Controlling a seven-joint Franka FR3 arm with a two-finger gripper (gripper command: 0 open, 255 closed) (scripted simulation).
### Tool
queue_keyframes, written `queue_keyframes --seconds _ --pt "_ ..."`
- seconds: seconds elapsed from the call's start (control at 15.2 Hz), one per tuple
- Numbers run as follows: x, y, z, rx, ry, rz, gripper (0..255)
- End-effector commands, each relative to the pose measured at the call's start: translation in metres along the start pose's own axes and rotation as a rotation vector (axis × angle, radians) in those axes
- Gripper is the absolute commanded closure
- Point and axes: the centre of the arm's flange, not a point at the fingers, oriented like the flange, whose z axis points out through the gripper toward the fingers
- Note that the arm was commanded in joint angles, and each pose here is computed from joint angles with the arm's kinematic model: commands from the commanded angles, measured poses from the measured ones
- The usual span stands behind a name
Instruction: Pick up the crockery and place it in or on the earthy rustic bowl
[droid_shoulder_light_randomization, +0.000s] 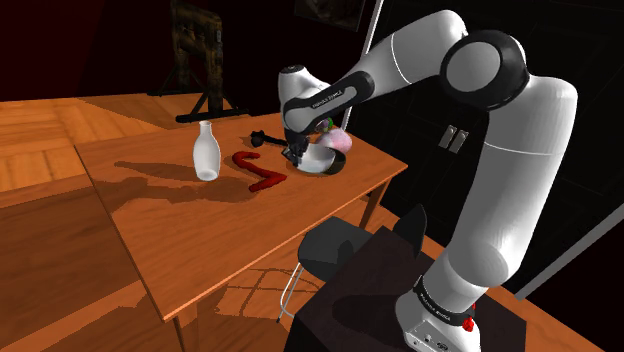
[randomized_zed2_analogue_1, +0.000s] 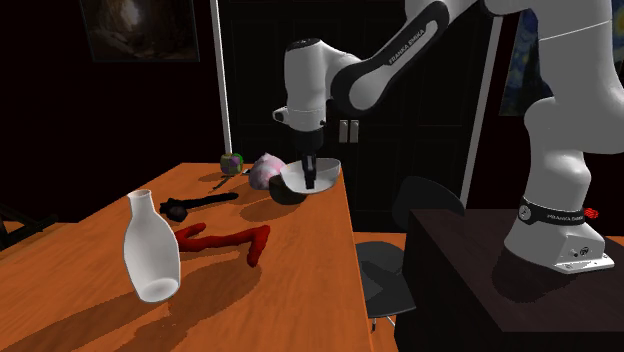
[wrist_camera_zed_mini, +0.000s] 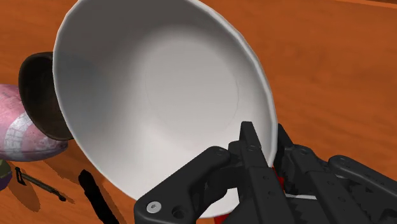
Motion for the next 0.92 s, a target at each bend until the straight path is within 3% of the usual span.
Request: queue_keyframes --seconds 0.0,0.86 --pt "0.006 0.025 0.005 -0.001 0.0 -0.001 255" --pt "0.041 0.19 0.039 -0.001 0.0 -0.001 255"
